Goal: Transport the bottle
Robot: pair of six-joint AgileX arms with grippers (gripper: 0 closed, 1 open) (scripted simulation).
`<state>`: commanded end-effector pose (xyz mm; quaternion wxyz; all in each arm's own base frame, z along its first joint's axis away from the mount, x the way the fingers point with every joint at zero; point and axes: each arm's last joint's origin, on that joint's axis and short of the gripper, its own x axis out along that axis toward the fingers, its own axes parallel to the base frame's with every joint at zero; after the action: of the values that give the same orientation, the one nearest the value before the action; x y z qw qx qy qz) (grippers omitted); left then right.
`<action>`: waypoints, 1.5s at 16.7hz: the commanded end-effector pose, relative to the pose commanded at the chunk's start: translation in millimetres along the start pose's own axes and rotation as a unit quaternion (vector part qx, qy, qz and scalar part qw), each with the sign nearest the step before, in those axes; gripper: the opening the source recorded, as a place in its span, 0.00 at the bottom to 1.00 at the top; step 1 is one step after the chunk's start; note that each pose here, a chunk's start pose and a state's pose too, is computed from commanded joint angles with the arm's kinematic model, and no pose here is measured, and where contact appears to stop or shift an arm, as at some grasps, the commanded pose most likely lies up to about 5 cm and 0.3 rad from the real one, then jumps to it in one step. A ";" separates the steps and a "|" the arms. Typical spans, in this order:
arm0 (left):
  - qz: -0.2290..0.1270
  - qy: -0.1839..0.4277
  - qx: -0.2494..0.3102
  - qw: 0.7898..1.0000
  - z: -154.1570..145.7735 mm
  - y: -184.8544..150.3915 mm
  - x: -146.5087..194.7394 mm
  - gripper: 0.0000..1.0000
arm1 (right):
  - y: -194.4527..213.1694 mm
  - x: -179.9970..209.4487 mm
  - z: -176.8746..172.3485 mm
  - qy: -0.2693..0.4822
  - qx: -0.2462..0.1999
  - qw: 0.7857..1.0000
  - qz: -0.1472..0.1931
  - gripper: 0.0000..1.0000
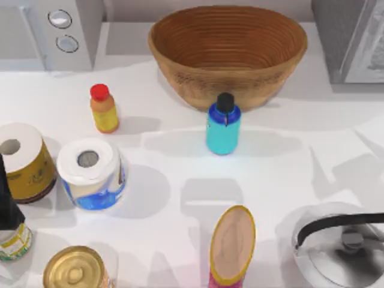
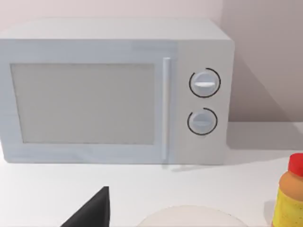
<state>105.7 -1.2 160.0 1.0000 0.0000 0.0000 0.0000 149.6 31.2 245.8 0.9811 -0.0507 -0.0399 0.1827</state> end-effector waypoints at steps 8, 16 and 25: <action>0.000 0.000 0.000 1.000 0.0 0.0 0.0 1.00 | 37.2 132.2 -55.5 0.155 0.004 0.975 0.159 1.00; 0.000 0.000 0.000 1.000 0.0 0.0 0.0 1.00 | 72.7 158.6 -118.9 0.257 0.010 0.943 0.211 1.00; 0.000 0.000 0.000 1.000 0.0 0.0 0.0 1.00 | 83.2 188.2 -122.6 0.255 0.010 0.944 0.211 1.00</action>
<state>105.7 -1.2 160.0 1.0000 0.0000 0.0000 0.0000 307.1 166.2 126.0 0.8980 -0.0931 0.2251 0.3665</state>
